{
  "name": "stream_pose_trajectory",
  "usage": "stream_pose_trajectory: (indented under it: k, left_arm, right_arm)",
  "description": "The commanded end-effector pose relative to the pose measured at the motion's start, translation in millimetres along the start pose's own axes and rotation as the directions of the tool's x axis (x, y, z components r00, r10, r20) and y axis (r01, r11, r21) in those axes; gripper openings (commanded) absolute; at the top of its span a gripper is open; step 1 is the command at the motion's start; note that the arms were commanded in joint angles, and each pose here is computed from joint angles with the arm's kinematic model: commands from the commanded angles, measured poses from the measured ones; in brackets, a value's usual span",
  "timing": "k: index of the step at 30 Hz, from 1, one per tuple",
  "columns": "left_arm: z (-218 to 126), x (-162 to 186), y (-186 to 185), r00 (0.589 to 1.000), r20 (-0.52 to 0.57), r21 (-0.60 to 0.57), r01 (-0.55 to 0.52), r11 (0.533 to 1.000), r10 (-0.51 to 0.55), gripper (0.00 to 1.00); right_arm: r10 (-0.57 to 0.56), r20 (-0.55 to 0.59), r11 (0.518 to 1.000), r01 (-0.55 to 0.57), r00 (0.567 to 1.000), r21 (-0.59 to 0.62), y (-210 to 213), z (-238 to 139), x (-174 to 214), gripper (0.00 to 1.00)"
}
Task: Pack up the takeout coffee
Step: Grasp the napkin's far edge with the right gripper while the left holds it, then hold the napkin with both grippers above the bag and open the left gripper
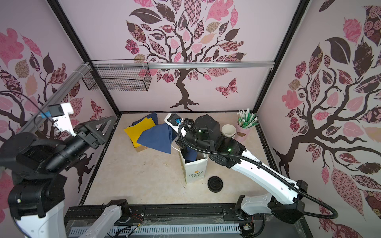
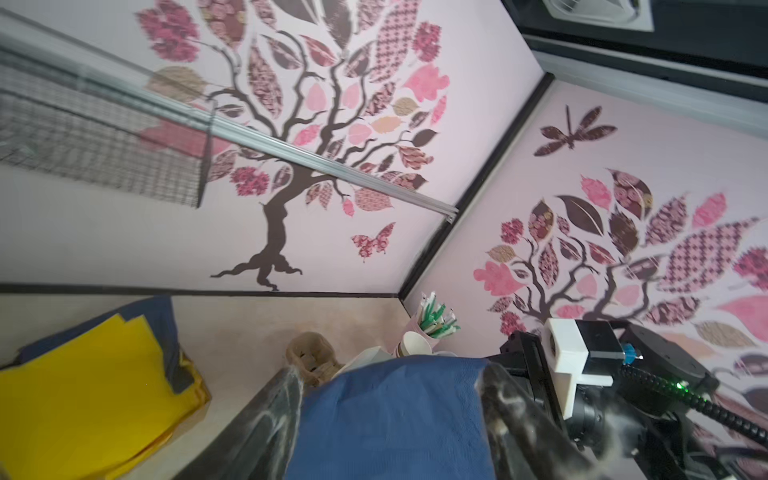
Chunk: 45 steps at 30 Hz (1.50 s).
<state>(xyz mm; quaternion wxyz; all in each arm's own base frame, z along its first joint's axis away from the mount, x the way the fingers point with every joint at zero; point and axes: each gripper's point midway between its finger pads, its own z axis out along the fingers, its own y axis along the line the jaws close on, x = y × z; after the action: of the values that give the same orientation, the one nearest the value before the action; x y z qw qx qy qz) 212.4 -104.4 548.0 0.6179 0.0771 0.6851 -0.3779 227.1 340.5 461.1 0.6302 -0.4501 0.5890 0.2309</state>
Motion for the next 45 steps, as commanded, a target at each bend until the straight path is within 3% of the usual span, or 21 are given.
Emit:
stream_pose_trajectory:
  k: [1,4,7,11,20,23,28,30,32,35,38,40,42,45]
  left_arm:
    - [33,12,-11,0.993,-0.086,0.218,-0.060,0.974,0.081,0.73]
    - [37,45,-26,0.978,-0.209,0.369,0.087,0.926,-0.008,0.75]
    - [26,73,-50,0.953,-0.303,0.492,0.170,0.854,-0.015,0.79]
    - [19,96,-59,0.913,-0.404,0.518,0.276,0.809,-0.052,0.82]
    - [2,113,-71,0.898,-0.437,0.554,0.304,0.775,-0.040,0.80]
    - [2,111,-72,0.904,-0.426,0.560,0.291,0.776,-0.031,0.68]
    - [3,106,-72,0.918,-0.397,0.558,0.255,0.789,-0.016,0.31]
    - [9,106,-66,0.917,-0.397,0.535,0.260,0.804,-0.033,0.13]
    - [14,107,-61,0.919,-0.392,0.510,0.258,0.821,-0.045,0.02]
    - [19,110,-53,0.921,-0.386,0.479,0.243,0.844,-0.047,0.00]
    - [22,112,-52,0.925,-0.377,0.490,0.230,0.841,-0.033,0.00]
    - [24,115,-55,0.929,-0.370,0.512,0.215,0.831,-0.012,0.00]
    - [26,123,-60,0.927,-0.375,0.540,0.197,0.819,0.025,0.00]
    - [27,138,-69,0.910,-0.409,0.582,0.199,0.789,0.072,0.00]
  right_arm:
    - [0.019,0.208,0.995,0.002,0.978,-0.097,10,-30,-60,0.00]
    - [0.048,0.217,0.984,-0.009,0.975,-0.176,21,-32,-65,0.00]
    - [0.073,0.192,0.974,-0.029,0.979,-0.225,26,-32,-67,0.00]
    - [0.115,0.169,0.961,-0.067,0.979,-0.268,28,-30,-75,0.00]
    - [0.230,0.128,0.933,-0.181,0.965,-0.311,27,-10,-87,0.00]
    - [0.259,0.125,0.920,-0.206,0.958,-0.333,30,-7,-89,0.00]
    - [0.269,0.106,0.933,-0.232,0.957,-0.277,21,-8,-84,0.00]
    - [0.286,0.086,0.938,-0.260,0.954,-0.227,13,-10,-80,0.14]
    - [0.307,0.050,0.938,-0.293,0.950,-0.187,7,-17,-75,0.25]
    - [0.357,-0.015,0.933,-0.357,0.934,-0.036,-13,-38,-58,0.54]
    - [0.391,-0.066,0.903,-0.368,0.918,0.223,-47,-77,-27,0.68]
    - [0.396,-0.098,0.886,-0.352,0.913,0.302,-54,-102,-8,0.74]
    - [0.411,-0.100,0.894,-0.379,0.906,0.240,-40,-118,-6,0.81]
    - [0.441,-0.061,0.893,-0.445,0.895,-0.066,7,-122,-30,0.91]
